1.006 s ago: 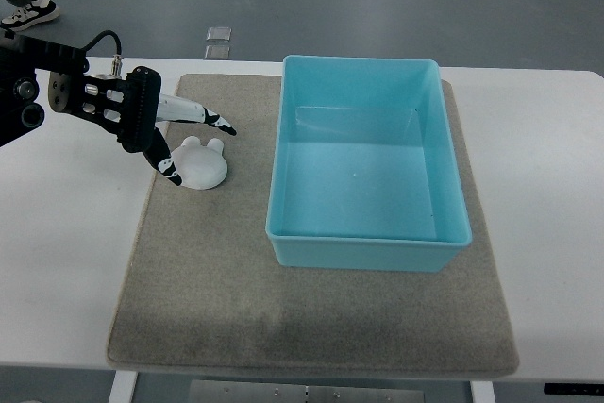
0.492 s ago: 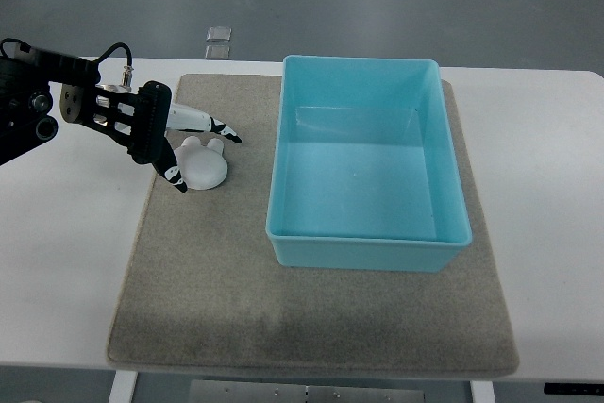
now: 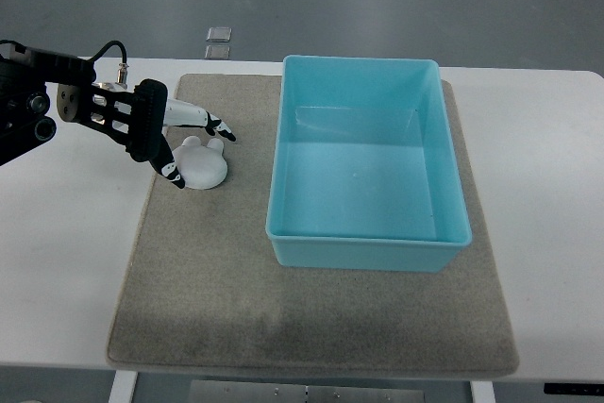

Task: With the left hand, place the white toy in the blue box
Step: 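Close the left hand's fingers around the white bunny toy, then lift the bunny toy and carry it over the blue box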

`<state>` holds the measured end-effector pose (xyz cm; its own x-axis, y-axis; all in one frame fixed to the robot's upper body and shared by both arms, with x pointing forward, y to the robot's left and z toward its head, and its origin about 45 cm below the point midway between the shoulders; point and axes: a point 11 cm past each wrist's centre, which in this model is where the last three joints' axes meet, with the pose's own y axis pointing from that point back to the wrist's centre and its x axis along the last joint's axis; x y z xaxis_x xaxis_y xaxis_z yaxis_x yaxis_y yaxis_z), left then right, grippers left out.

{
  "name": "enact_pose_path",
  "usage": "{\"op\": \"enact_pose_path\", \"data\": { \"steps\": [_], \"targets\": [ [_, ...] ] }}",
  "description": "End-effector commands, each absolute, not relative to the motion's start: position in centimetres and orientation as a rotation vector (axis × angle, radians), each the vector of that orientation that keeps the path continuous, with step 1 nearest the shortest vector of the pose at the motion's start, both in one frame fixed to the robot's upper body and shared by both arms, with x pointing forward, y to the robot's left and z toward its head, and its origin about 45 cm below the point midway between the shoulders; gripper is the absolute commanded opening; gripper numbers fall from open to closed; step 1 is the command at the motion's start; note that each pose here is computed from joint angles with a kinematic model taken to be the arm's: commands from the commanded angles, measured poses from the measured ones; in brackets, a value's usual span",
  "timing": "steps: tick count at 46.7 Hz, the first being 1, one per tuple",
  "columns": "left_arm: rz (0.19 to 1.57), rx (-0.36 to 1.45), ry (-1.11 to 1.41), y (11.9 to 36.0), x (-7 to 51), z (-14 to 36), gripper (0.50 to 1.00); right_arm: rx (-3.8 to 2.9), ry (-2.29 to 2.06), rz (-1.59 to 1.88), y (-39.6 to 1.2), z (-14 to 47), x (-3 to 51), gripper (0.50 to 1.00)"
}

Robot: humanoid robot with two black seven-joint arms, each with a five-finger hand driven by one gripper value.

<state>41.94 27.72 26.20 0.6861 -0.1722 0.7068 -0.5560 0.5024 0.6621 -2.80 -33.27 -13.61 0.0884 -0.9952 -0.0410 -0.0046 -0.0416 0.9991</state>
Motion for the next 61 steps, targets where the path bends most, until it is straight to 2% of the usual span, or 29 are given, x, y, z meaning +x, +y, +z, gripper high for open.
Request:
{"op": "enact_pose_path", "data": {
  "steps": [1,4,7,10,13,14,33,44,57,61],
  "targets": [
    [0.263,1.047,-0.809,27.8,41.9,26.1,0.853,1.284,-1.129,-1.171,-33.3,-13.6,-2.8,0.936],
    [0.262,1.048,-0.808,27.8,41.9,26.1,0.810,1.285,-1.128,-1.170,-33.3,-13.6,-2.8,0.936],
    [0.265,1.046,-0.813,27.8,41.9,26.2,0.739,1.285,-1.128,-1.170,-33.3,-13.6,-2.8,0.936],
    [0.272,1.049,-0.819,27.8,42.1,26.3,0.645,1.284,-1.129,-1.171,-33.3,-13.6,-2.8,0.936],
    [0.274,1.049,-0.819,27.8,42.1,26.3,0.523,1.284,-1.129,-1.171,-33.3,-13.6,-2.8,0.936],
    [0.275,1.051,-0.821,27.9,42.1,26.3,0.500,1.284,-1.129,-1.171,-33.3,-13.6,-2.8,0.936],
    [0.305,1.041,-0.841,28.0,42.5,26.7,0.500,1.284,-1.129,-1.171,-33.3,-13.6,-2.8,0.936],
    [0.337,1.029,-0.882,27.8,43.3,28.5,0.500,1.285,-1.128,-1.170,-33.3,-13.6,-2.8,0.936],
    [0.396,0.961,-0.946,26.6,44.2,31.3,0.500,1.284,-1.129,-1.171,-33.3,-13.6,-2.8,0.936],
    [0.397,0.933,-0.978,25.3,44.7,32.5,0.500,1.284,-1.129,-1.171,-33.3,-13.6,-2.8,0.936]
  ]
}}
